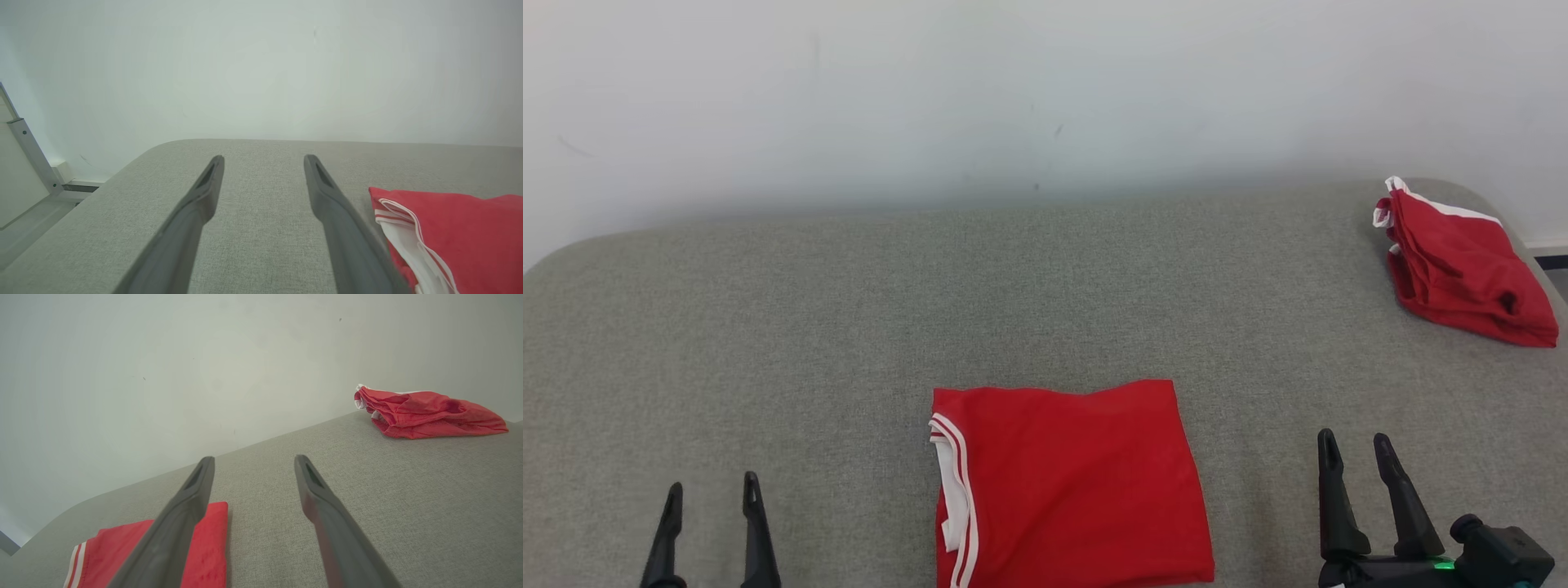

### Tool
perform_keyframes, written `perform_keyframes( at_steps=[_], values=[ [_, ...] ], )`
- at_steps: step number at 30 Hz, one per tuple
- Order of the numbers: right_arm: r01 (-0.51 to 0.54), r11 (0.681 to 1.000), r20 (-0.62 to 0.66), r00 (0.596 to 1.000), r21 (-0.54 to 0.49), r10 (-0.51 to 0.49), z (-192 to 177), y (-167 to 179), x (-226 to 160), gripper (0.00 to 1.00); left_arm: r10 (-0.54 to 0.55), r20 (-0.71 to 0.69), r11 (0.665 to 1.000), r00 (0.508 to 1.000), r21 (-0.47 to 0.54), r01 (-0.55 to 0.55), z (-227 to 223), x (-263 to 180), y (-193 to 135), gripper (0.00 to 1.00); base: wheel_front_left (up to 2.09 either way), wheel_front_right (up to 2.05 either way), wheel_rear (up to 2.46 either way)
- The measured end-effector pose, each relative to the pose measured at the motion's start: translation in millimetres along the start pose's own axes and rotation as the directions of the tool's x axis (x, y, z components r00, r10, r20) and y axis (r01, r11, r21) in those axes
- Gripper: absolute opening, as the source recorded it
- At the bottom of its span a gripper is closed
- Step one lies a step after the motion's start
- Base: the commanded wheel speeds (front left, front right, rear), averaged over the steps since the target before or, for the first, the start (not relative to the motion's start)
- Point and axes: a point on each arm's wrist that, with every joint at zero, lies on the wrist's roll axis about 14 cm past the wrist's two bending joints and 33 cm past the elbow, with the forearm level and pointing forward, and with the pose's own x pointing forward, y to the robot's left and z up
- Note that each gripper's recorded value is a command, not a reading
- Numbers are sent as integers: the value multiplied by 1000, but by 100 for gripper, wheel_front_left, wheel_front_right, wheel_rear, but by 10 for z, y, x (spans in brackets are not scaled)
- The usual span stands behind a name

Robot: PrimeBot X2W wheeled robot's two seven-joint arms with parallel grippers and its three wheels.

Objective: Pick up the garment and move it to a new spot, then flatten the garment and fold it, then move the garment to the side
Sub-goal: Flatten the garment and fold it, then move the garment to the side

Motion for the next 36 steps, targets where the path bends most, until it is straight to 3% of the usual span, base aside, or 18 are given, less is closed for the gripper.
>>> perform_keyframes(
  at_steps=[15,36],
  values=[
    [-10,1000,-44,999,-30,9,-118,2,-96,100,-34,-33,999,999,24,34,-85,-140,3,100,0,0,0],
    [-38,998,-81,996,-58,33,-213,44,-168,100,-102,-52,994,993,-49,99,-153,-237,-172,100,0,0,0]
  ],
)
